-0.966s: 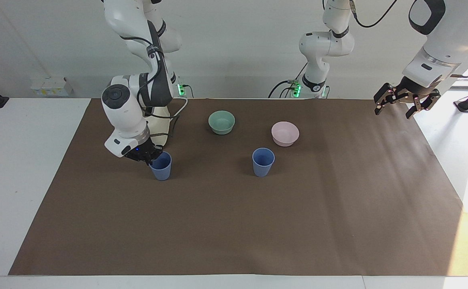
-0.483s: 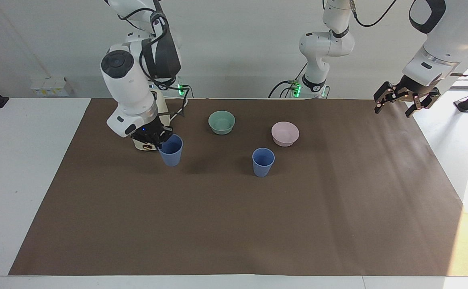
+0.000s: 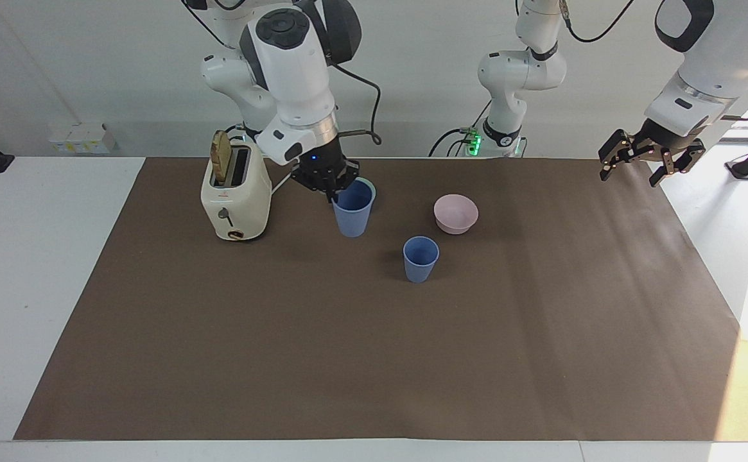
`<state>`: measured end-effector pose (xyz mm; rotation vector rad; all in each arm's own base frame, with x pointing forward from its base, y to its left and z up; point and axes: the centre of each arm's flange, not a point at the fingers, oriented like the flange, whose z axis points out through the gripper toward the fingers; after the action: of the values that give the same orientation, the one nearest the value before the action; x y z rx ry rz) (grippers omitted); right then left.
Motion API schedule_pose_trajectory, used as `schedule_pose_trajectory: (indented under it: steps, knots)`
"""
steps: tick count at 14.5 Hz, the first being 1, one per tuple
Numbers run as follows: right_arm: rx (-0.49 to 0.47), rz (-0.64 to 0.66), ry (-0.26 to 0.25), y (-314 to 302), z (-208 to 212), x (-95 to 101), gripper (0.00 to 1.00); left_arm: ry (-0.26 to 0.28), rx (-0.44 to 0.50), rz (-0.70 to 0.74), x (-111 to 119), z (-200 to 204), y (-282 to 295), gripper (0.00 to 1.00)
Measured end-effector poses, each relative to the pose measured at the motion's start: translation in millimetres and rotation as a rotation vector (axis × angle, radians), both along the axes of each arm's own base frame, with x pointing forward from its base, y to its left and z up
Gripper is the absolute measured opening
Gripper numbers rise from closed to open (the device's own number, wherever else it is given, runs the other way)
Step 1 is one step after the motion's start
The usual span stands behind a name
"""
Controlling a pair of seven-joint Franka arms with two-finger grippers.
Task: Stack blue cups with both arms
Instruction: 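Carry the held cup over the center blue cup and lower it in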
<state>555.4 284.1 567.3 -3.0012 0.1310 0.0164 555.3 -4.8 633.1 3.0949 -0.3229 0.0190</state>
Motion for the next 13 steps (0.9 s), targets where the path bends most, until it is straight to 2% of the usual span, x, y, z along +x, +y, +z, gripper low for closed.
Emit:
schedule_pose_trajectory:
  steps: [3,6,10,13]
  knots:
    - [0.027,-0.037,-0.018,55.8,-21.1,-6.7,0.05,-0.009,-0.001,-0.002,-2.6,4.8,-0.7,1.00]
    - [0.032,-0.036,-0.015,88.4,-49.5,-5.3,0.05,-0.010,-0.001,0.000,-3.0,5.6,0.0,1.00]
    - [0.041,-0.039,-0.025,98.4,-65.4,3.9,0.05,-0.010,-0.001,0.000,-3.0,5.6,0.1,1.00]
    - [0.038,-0.031,-0.018,104.5,-73.8,3.3,0.05,-0.010,-0.001,0.000,-3.0,5.6,0.1,1.00]
